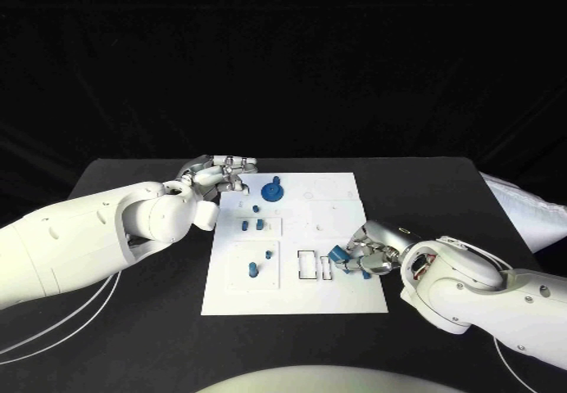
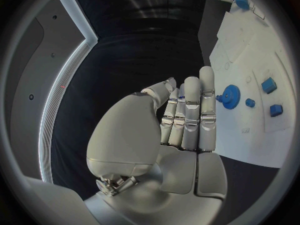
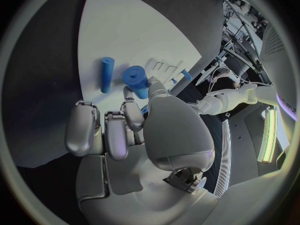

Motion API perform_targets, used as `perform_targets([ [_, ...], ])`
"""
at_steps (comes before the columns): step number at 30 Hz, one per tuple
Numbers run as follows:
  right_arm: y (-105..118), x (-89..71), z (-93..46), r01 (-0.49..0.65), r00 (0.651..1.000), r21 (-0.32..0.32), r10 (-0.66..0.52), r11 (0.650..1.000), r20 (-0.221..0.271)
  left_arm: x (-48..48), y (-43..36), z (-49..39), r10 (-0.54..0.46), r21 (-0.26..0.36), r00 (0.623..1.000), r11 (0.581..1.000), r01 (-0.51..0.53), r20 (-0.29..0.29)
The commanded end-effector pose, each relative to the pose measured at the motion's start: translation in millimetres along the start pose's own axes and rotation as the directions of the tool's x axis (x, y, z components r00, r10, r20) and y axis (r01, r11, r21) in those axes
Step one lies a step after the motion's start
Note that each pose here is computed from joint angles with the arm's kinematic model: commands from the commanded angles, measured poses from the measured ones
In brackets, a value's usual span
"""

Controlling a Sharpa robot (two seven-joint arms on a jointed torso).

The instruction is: Assemble the parts on the task board

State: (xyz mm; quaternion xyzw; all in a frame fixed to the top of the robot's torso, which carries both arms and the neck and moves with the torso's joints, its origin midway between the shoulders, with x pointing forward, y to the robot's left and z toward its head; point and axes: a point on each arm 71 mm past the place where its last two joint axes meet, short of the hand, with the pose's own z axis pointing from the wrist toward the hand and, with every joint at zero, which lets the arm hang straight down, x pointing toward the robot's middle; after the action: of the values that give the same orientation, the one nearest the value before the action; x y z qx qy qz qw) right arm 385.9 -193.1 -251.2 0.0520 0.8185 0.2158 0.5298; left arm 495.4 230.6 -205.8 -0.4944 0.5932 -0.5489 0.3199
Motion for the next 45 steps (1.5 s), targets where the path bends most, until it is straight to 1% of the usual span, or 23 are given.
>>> perform_targets([
  [1, 8, -9.3, -4.2, -0.107, 0.99, -0.057, 0.111, 0.993, 0.088, 2.5, -0.5, 0.0, -0.002, 0.005, 1.0, 1.0, 0.002, -0.021],
  [4, 12, -9.7, -5.1, -0.119, 0.99, -0.064, 0.124, 0.991, 0.07, 3.1, -0.3, 0.3, -0.002, 0.005, 1.0, 1.0, 0.002, -0.023],
  [10, 22, -1.0, -0.9, -0.111, 0.994, -0.061, 0.11, 0.992, -0.027, 4.0, -0.1, 0.5, -0.002, 0.003, 1.0, 1.0, 0.002, -0.025],
  [13, 27, 3.9, 2.7, -0.099, 0.993, -0.062, 0.095, 0.993, -0.066, 5.2, 0.0, 0.6, -0.003, 0.003, 1.0, 1.0, 0.003, -0.029],
  [17, 33, 8.9, 7.4, -0.085, 0.992, -0.055, 0.08, 0.995, -0.093, 6.8, 0.1, 0.7, -0.004, 0.002, 0.999, 1.0, 0.004, -0.032],
  [23, 39, 13.1, 13.2, -0.075, 0.993, -0.043, 0.07, 0.996, -0.099, 7.9, 0.2, 0.7, -0.004, 0.002, 0.999, 1.0, 0.004, -0.034],
  [31, 43, 15.5, 16.2, -0.063, 0.993, -0.036, 0.059, 0.997, -0.103, 8.8, 0.2, 0.9, -0.005, 0.001, 0.999, 1.0, 0.005, -0.036],
  [34, 43, 15.0, 17.0, -0.059, 0.994, -0.033, 0.055, 0.998, -0.092, 8.8, 0.2, 0.9, -0.004, 0.001, 0.999, 1.0, 0.005, -0.036],
  [39, 44, 12.7, 18.3, -0.07, 0.996, -0.047, 0.067, 0.996, -0.056, 9.1, 0.3, 0.5, -0.005, -0.001, 0.999, 1.0, 0.005, -0.037],
  [45, 47, 12.2, 18.4, -0.064, 0.997, -0.068, 0.062, 0.996, -0.043, 9.6, 0.5, 0.6, -0.005, -0.002, 0.999, 1.0, 0.005, -0.039],
])
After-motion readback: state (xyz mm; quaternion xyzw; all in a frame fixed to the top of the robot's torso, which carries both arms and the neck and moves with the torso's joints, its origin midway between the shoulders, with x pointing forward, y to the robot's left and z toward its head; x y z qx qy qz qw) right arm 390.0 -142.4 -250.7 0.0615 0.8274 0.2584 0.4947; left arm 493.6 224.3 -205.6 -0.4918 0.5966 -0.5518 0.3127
